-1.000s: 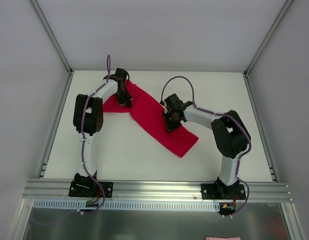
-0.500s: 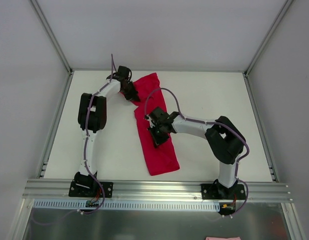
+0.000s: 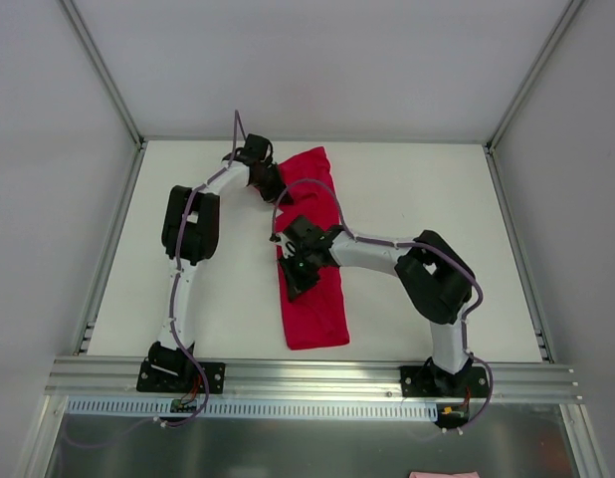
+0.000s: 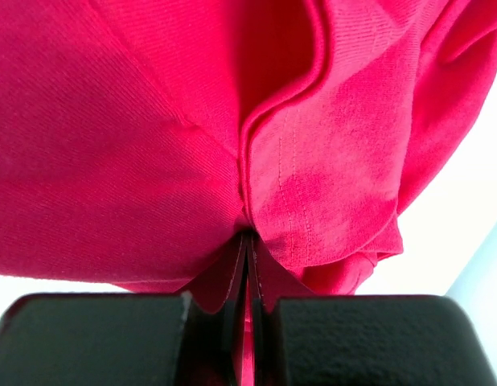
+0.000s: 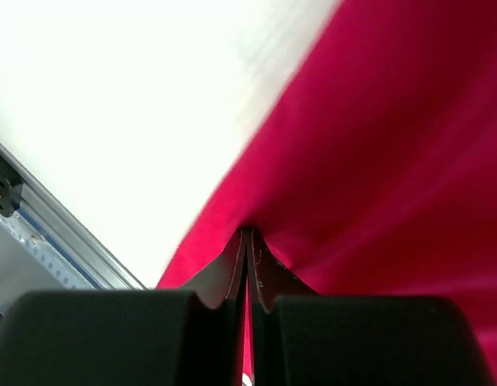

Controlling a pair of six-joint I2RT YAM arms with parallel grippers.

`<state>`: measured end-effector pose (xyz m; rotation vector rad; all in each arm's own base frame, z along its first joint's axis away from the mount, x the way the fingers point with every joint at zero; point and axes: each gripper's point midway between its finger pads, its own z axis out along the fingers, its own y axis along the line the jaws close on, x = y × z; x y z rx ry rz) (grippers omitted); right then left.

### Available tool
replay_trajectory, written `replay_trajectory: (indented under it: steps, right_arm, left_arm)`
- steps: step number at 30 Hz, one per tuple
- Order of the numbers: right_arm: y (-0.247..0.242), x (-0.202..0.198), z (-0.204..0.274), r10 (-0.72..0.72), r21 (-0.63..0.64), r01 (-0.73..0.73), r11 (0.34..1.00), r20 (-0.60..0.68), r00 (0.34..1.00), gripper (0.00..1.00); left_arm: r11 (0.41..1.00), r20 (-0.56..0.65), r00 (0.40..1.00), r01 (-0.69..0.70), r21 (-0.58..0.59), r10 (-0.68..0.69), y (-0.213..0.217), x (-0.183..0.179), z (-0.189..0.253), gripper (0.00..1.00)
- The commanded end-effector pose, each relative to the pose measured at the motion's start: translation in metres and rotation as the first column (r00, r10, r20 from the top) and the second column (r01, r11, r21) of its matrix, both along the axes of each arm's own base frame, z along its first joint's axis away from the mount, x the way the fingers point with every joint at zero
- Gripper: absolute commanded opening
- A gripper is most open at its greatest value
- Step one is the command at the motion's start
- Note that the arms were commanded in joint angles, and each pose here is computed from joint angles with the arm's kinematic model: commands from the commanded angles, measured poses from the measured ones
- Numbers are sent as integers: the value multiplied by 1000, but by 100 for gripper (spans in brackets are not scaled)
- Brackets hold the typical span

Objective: Fold and stack the t-shirts
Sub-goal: Rotate the tshirt 90 degrees

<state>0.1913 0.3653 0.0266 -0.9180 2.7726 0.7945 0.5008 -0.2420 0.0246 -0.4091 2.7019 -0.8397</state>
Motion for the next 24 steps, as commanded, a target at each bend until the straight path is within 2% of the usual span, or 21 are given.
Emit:
replay_trajectory:
  steps: [1,4,6,9,11,13,14,15,18,20,21,24]
  right_arm:
    - [24,-7,11,49,63,-48,997,-12,999,1]
    - [24,-7,9,57,53,-57,997,-6,998,1]
    - [17,-4,6,66,23,-66,998,20,998,1]
    - [10,1,10,86,-12,-86,996,57,995,1]
    - [9,7,18,92,-31,-90,995,93,991,1]
    - [8,15,28,97,-37,-92,995,139,986,1]
    - [4,19,36,92,-52,-85,995,170,981,1]
    - [1,23,42,92,-63,-81,995,194,977,1]
    - [-12,37,69,79,-95,-52,994,303,950,1]
    - [-26,47,89,53,-109,-12,994,381,923,1]
    - [-32,50,96,39,-111,7,994,405,913,4]
    - [-61,63,120,-26,-122,99,988,495,868,6]
  left_arm:
    - [997,23,998,60,-44,-59,-14,-2,3,0]
    - [998,38,998,55,-13,-55,-10,-2,6,0]
    - [999,81,996,38,32,-41,-1,2,14,0]
    - [999,159,986,40,32,-44,1,14,38,2]
    - [997,151,987,48,53,-56,4,14,39,4]
    - [996,161,985,46,78,-58,8,17,44,18]
    - [996,176,983,36,86,-51,11,19,51,28]
    - [994,188,982,15,110,-36,19,23,53,55]
    - [986,240,971,-44,162,4,39,32,72,85]
    - [981,299,954,-80,178,23,49,38,94,91]
    - [978,313,949,-101,183,40,58,41,98,93]
    - [979,353,934,-125,160,61,68,48,117,94]
